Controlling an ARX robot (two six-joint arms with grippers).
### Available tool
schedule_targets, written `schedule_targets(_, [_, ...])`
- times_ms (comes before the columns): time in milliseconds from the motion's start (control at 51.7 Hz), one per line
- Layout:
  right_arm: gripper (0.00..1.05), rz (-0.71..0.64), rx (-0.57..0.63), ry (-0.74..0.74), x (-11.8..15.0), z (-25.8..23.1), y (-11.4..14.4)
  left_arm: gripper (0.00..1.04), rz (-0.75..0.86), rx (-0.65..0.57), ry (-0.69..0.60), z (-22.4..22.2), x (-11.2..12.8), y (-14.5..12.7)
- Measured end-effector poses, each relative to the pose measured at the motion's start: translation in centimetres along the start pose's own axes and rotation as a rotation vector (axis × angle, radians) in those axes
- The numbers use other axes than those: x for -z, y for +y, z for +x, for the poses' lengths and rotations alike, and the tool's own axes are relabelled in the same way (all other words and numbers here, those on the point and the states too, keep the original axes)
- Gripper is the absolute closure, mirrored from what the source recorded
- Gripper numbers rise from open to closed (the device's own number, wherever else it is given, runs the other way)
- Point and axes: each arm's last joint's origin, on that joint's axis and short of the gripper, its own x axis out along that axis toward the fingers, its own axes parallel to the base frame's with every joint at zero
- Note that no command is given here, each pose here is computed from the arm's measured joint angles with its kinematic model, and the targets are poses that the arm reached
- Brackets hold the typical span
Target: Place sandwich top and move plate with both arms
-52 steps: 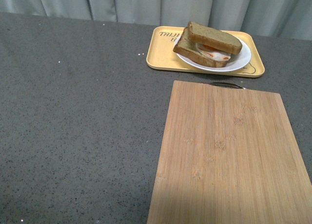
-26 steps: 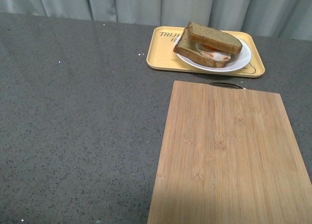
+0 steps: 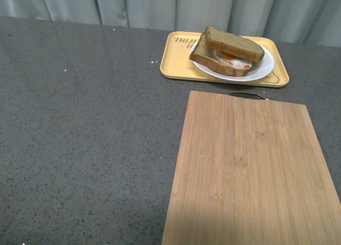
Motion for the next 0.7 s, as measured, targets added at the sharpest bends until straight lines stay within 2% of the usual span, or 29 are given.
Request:
schedule_targets(77, [0.09,0.0,0.0,0.0,0.0,0.0,0.0,0.17,0.0,0.0,0.0,0.0,0.0,0.0])
schedule_targets(135, [0.09,0.0,0.0,0.0,0.0,0.0,0.0,0.05,0.0,0.0,0.0,0.0,0.0,0.0])
schedule_targets(697, [0.09,0.0,0.0,0.0,0.0,0.0,0.0,0.07,0.001,0.0,0.0,0.0,0.0,0.0])
